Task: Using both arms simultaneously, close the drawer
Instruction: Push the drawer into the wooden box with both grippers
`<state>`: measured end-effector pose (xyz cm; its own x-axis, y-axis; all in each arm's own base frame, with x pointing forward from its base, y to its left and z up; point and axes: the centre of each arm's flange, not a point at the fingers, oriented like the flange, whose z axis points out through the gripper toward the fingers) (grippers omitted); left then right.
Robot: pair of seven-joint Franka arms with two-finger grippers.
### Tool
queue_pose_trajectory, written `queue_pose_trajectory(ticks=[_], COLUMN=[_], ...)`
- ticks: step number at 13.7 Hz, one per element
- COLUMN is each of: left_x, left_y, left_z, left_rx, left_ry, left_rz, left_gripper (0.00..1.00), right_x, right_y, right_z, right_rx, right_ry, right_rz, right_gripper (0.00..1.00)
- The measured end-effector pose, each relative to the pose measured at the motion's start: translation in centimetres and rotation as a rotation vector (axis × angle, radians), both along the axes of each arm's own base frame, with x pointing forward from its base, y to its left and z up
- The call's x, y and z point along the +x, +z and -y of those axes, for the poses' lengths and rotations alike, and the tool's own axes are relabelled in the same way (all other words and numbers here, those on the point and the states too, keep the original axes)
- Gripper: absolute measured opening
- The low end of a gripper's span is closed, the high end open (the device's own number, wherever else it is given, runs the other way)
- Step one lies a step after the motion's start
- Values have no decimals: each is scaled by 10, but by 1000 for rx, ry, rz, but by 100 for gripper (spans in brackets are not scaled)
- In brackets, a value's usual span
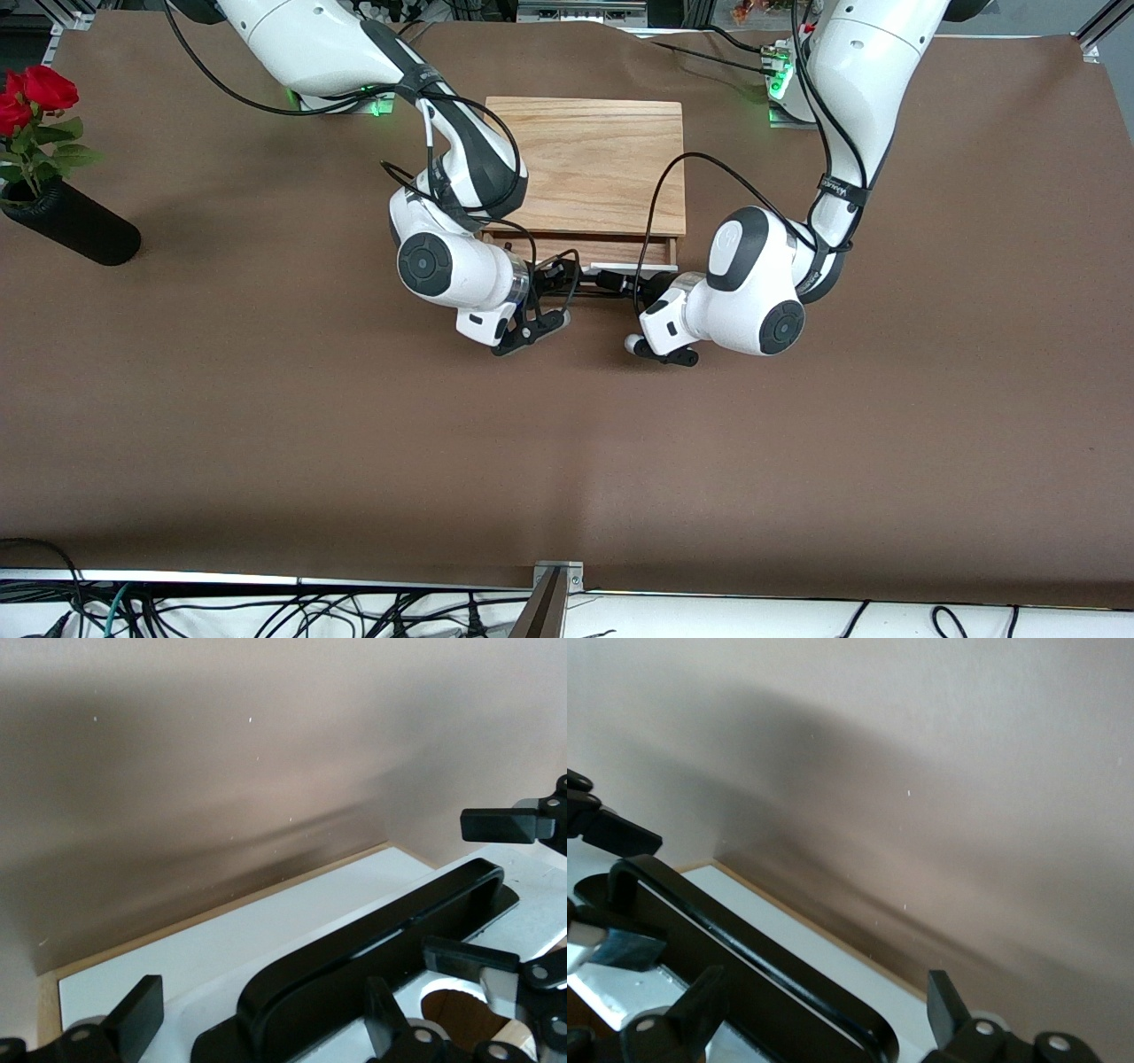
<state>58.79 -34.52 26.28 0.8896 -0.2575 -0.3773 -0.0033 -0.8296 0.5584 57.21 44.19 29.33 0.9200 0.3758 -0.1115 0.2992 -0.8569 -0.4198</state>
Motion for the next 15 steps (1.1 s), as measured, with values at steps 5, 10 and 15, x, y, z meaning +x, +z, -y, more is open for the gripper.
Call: queue_pose_trajectory(ticks=[5,10,15], left_x=[-5,-15,-27], left_y=[-3,-9,-9], left_z=[0,-2,3], left_rx=[4,34,84], left_ry=[-16,-56,-98], left_rz=[-26,-69,-108], left_gripper=[100,100,100], right_x=[-8,-16,-28], right_y=[-1,-3,-6], right_z=[2,-2,-6], right_rx=[-34,-54,-83], right_ry=[10,9,27], right_rz=[-78,-119,-175], right_gripper=[100,100,100])
